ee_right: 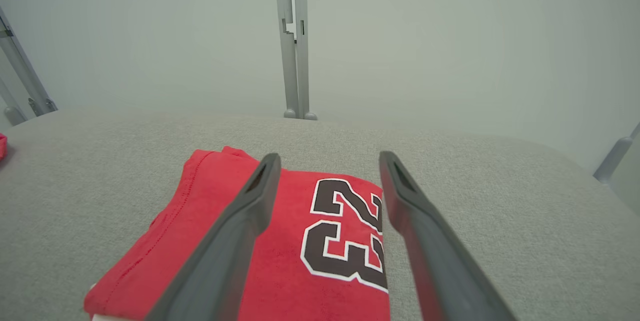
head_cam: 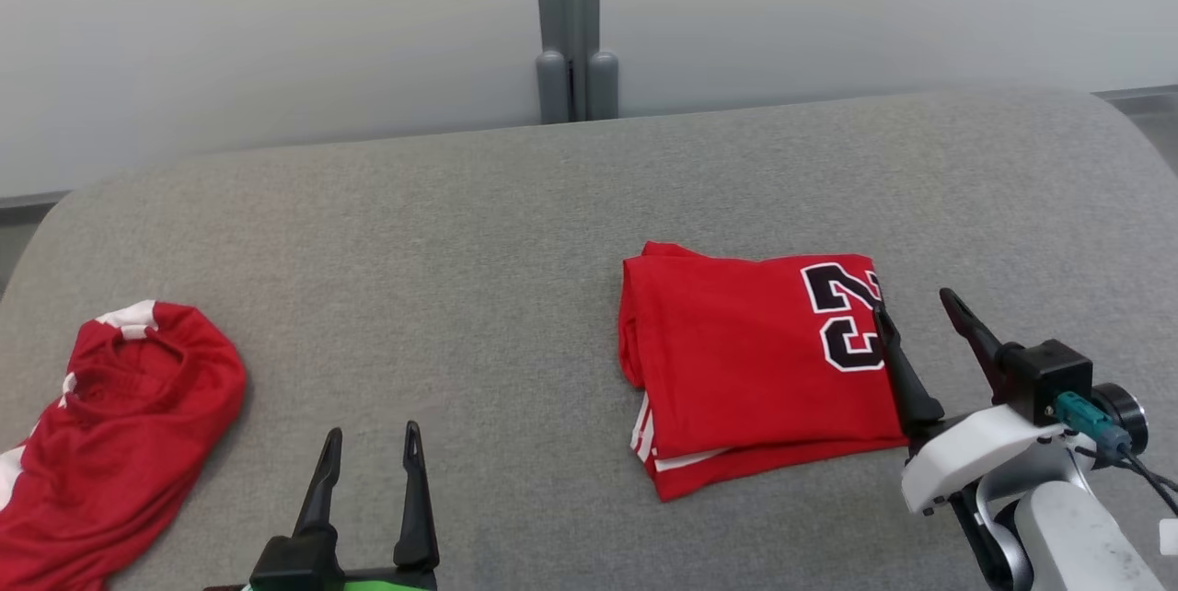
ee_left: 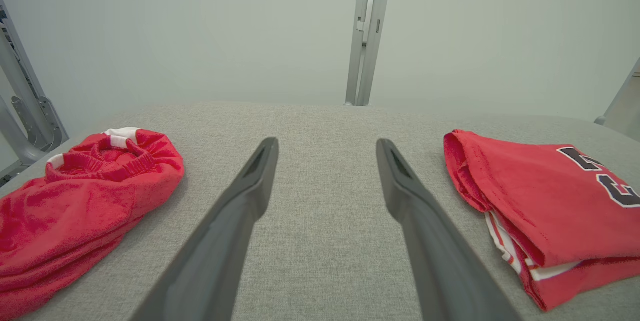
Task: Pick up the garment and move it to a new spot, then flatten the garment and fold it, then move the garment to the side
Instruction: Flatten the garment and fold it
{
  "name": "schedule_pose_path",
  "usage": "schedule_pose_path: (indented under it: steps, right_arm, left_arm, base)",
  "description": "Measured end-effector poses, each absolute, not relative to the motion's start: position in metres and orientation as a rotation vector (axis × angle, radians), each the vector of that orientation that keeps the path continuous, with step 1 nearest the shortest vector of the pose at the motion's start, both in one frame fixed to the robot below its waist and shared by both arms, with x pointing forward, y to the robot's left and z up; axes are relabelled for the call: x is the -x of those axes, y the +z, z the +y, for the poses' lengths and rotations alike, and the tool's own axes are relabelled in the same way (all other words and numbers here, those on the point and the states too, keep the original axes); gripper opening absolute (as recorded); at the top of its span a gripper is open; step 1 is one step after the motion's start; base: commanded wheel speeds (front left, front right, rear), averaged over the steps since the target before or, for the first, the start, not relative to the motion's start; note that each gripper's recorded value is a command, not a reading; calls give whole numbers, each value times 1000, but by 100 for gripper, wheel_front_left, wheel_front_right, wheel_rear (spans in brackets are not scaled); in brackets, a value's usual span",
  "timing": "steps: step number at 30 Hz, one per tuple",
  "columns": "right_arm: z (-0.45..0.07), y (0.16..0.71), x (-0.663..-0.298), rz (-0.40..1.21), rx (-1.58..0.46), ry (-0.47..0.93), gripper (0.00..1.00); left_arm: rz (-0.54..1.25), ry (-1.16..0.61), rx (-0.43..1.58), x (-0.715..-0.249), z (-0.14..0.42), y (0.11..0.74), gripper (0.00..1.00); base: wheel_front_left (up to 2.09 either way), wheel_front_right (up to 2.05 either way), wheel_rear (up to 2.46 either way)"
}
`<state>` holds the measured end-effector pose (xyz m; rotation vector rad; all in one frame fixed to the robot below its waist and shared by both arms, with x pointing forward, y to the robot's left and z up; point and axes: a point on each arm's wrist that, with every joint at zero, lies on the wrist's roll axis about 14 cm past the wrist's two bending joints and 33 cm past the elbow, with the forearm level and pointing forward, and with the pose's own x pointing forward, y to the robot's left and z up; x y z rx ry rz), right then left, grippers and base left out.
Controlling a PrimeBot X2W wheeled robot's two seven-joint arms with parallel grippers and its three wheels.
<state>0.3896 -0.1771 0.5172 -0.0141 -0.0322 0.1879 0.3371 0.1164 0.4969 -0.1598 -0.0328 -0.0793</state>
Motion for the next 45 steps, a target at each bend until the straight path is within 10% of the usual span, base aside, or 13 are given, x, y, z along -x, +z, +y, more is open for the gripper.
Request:
schedule_pose_path:
  steps: [45]
  right_arm:
    - [-170, 524, -319, -135, -130, 184, 100]
  left_arm:
    - [-51, -19, 173, -282, 145, 496, 100]
  base:
    - [0, 0, 0]
